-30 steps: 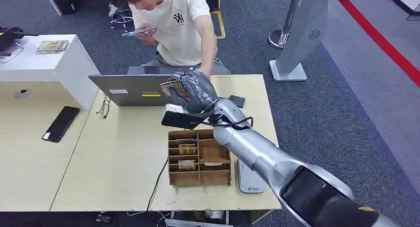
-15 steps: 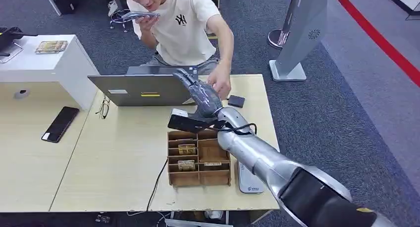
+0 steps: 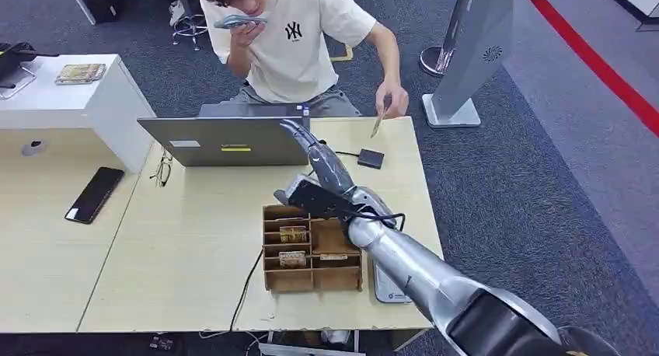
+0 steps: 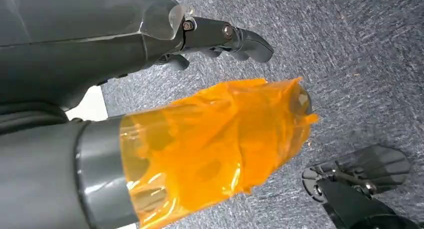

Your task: Pass the card to the sensor for recognition and then transmit it.

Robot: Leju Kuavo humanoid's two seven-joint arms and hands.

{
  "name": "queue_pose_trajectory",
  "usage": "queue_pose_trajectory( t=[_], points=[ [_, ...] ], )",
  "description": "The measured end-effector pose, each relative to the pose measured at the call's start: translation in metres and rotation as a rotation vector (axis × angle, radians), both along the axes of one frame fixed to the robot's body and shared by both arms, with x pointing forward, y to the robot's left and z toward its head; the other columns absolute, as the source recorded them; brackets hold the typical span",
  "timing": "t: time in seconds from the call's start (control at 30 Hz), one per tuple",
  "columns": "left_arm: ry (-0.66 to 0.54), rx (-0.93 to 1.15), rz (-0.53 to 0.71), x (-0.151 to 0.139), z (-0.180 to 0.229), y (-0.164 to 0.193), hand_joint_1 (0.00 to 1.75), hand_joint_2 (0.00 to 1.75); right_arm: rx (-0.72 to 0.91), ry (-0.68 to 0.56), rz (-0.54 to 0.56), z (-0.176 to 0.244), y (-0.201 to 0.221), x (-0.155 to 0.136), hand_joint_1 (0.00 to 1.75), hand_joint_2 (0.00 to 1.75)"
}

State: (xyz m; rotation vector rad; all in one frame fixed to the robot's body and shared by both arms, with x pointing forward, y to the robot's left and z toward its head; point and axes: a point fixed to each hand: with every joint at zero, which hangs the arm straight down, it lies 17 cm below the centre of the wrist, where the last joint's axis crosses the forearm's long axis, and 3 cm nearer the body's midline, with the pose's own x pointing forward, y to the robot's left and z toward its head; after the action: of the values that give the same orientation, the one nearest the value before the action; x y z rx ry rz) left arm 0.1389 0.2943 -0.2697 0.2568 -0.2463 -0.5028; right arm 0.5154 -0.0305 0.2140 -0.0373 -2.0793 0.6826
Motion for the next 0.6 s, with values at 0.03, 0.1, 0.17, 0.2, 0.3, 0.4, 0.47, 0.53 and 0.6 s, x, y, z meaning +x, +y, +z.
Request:
queue_pose_trajectory(
  t=[0.03, 0.1, 0.17, 0.2, 0.3, 0.4, 0.47, 0.53, 0.6],
  points=[
    [-0.001, 0.0, 0.001, 0.0, 0.0, 0.0, 0.0, 0.0, 0.026, 0.011, 0.011, 0.001, -0.002, -0.003, 0.0, 1.75],
    [-0.003, 0.003, 0.003, -0.001, 0.0, 0.001, 0.0, 0.0, 0.06, 0.021, 0.024, 0.001, -0.006, -0.008, 0.0, 1.75],
    [-0.003, 0.002, 0.004, -0.001, 0.0, 0.0, 0.0, 0.0, 0.086, 0.021, 0.025, 0.001, -0.012, -0.012, 0.0, 1.75],
    [-0.005, 0.002, 0.004, -0.001, 0.0, -0.001, 0.0, 0.0, 0.092, 0.02, 0.025, 0.0, -0.016, -0.014, 0.0, 1.75],
    [-0.008, 0.0, 0.009, -0.001, 0.0, -0.002, 0.0, 0.0, 0.098, 0.009, 0.025, -0.001, -0.024, -0.021, 0.0, 1.75],
    [-0.009, -0.001, 0.009, -0.001, 0.0, -0.003, 0.0, 0.0, 0.101, 0.003, 0.022, -0.002, -0.03, -0.026, 0.0, 1.75],
    [-0.009, -0.001, 0.009, -0.001, 0.0, -0.003, 0.0, 0.0, 0.101, -0.001, 0.023, -0.002, -0.032, -0.028, 0.0, 1.75],
    [-0.009, -0.002, 0.009, -0.001, 0.0, -0.004, 0.0, 0.0, 0.101, -0.005, 0.022, -0.002, -0.034, -0.029, 0.0, 1.75],
    [-0.009, -0.003, 0.009, -0.001, 0.0, -0.004, 0.0, 0.0, 0.1, -0.007, 0.022, -0.001, -0.036, -0.029, 0.52, 1.75]
  ],
)
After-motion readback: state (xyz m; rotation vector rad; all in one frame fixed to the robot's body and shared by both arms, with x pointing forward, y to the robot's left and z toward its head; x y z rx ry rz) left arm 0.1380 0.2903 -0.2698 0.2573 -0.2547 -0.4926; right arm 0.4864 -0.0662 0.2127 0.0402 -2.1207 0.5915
